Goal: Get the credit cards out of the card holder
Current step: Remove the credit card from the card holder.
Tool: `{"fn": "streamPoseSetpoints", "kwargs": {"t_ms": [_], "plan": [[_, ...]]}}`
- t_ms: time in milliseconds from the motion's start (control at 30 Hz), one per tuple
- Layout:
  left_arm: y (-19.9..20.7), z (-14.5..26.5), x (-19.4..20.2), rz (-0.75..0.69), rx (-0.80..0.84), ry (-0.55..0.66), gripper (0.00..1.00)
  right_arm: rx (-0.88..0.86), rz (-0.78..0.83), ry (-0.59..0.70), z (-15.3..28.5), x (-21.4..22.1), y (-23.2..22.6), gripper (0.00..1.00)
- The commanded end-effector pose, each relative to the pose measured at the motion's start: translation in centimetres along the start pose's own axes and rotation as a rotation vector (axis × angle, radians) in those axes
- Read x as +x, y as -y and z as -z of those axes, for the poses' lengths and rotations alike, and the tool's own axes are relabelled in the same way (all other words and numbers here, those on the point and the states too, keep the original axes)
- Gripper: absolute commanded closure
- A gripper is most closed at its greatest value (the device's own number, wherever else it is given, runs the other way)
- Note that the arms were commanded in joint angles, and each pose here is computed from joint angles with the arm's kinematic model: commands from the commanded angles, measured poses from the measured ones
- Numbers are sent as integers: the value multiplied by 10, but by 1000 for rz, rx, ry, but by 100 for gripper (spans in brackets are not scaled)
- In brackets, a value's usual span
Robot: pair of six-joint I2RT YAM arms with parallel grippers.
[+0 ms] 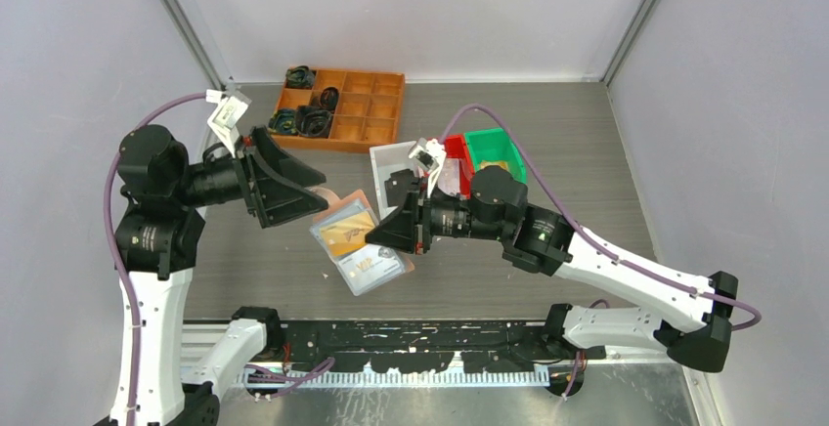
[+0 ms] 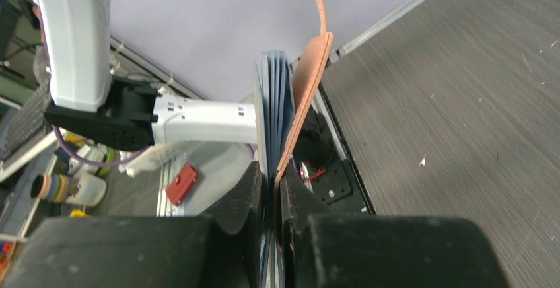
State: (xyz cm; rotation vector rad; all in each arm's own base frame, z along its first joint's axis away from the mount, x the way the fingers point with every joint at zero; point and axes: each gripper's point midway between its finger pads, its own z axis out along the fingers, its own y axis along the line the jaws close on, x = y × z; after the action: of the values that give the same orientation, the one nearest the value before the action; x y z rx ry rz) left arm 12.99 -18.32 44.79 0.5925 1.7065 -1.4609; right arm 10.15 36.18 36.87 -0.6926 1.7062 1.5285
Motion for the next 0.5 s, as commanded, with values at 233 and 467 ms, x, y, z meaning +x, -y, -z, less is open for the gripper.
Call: {"fn": "streamPoseSetpoints", "kwargs": {"t_ms": [233, 467], "plan": [[-23, 25, 85, -229, -75, -226, 0, -197, 132, -159, -8, -15, -49, 99], [-16, 29, 102, -235, -27, -266, 0, -214, 138, -256, -20, -7, -48, 99]]}}
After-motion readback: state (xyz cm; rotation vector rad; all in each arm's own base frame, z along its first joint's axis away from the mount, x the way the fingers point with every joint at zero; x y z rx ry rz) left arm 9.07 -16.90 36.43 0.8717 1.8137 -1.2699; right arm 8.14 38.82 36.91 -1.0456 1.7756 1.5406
